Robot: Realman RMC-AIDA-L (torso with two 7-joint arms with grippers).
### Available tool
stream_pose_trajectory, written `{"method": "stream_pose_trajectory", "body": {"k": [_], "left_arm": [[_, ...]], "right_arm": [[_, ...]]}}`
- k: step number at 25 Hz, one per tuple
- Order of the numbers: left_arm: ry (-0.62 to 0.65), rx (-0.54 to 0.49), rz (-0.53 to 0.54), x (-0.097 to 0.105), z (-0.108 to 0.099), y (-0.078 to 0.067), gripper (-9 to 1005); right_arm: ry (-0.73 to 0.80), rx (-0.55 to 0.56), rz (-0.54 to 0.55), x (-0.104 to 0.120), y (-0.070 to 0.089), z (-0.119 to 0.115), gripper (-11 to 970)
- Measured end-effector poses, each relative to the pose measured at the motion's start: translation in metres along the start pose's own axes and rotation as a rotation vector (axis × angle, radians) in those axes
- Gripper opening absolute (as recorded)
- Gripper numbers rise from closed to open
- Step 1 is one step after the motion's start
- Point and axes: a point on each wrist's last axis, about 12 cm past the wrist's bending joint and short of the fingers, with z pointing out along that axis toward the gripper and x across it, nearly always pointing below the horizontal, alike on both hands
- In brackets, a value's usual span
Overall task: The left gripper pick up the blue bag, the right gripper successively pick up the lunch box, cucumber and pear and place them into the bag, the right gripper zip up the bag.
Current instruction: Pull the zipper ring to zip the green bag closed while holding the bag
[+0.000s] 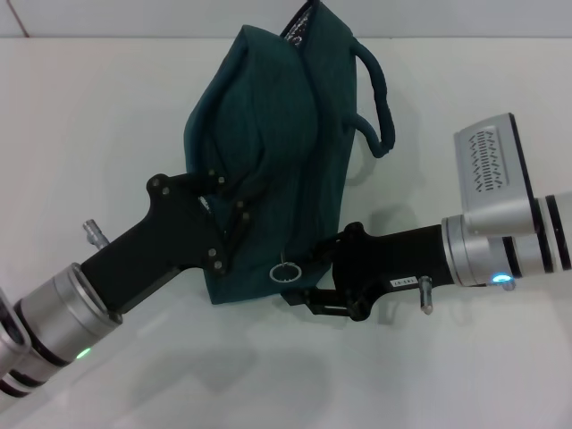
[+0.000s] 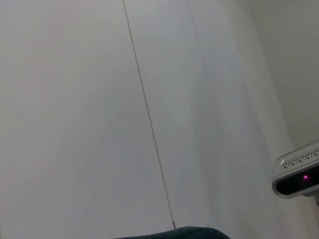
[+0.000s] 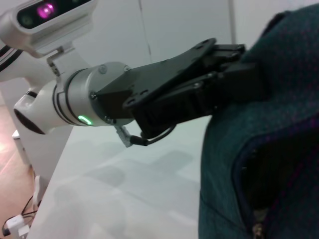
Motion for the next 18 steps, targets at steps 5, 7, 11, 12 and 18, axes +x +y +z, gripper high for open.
{"method": "stream_pose_trajectory", "body": {"k": [5, 7, 11, 12, 18], "left_arm": [[-0.004, 0.005, -0.001, -0.0004, 0.0021, 0.0009, 114], [-0.005, 0.006, -0.002, -0.0005, 0.0025, 0.0009, 114], [-0.007, 0.007, -0.002, -0.0006, 0.0033, 0.0007, 114], [-0.007, 0.007, -0.002, -0.0006, 0.0035, 0.0009, 114], [-0.01, 0.001, -0.003, -0.0008, 0.0039, 0.0009, 115]], "right_arm": [[-0.002, 0.002, -0.005, -0.0025, -0.0009, 0.0014, 330], [-0.011, 0.006, -0.004, -0.0047, -0.0017, 0.0025, 324], [-0.008, 0.018, -0.005, -0.005, -0.0033, 0.003, 314], [-0.007, 0.02, -0.005, -0.0049, -0.0036, 0.0031, 311], [0.0, 0.015, -0.02, -0.0055, -0.0037, 0.0037, 111]]}}
